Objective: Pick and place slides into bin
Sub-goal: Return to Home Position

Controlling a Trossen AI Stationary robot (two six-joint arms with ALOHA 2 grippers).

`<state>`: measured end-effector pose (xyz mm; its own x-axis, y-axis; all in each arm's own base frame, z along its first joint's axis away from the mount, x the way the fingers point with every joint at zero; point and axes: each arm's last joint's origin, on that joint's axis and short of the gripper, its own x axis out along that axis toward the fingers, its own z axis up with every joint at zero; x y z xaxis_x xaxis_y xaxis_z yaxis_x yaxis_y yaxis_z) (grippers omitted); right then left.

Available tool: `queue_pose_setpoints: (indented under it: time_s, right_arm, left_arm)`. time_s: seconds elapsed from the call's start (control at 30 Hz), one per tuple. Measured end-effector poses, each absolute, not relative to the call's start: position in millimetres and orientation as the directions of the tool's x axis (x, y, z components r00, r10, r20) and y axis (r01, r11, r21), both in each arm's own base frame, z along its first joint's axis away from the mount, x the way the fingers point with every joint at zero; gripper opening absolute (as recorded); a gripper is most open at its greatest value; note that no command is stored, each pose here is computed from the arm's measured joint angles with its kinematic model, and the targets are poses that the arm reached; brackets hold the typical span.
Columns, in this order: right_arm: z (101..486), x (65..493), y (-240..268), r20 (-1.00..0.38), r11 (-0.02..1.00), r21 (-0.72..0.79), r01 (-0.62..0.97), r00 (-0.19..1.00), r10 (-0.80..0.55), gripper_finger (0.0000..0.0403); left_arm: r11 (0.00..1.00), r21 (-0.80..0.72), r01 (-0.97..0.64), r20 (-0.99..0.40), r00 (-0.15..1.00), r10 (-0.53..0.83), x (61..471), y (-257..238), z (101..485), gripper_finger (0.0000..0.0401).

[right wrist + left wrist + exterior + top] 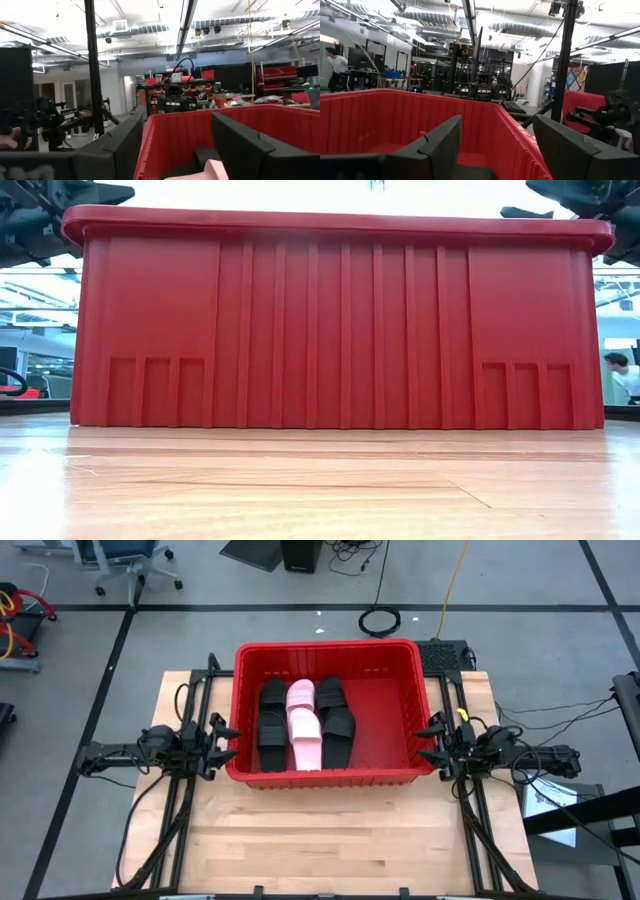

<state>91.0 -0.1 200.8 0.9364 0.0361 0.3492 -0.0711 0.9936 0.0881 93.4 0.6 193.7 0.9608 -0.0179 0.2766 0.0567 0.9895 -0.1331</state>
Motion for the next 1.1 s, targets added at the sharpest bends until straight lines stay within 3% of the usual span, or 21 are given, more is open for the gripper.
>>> queue_pose_setpoints:
  time_s: [0.17,0.47,1.1]
  right_arm:
    - [210.4,86.8,0.0,0.448,0.994,0.076,-0.079,0.893,0.037,0.0224]
    - [211.2,86.5,0.0,0.457,0.994,0.075,-0.080,0.889,0.037,0.0224]
    - [211.4,86.4,0.0,0.458,0.994,0.075,-0.080,0.888,0.037,0.0224]
  left_arm:
    - [0.994,-0.101,0.049,0.262,0.965,-0.021,93.8,0.5,192.5,0.0255]
    - [1.000,0.026,0.014,0.243,0.970,-0.020,94.4,0.6,190.2,0.0255]
    - [1.000,-0.019,0.021,0.264,0.965,-0.015,94.0,0.8,191.6,0.0255]
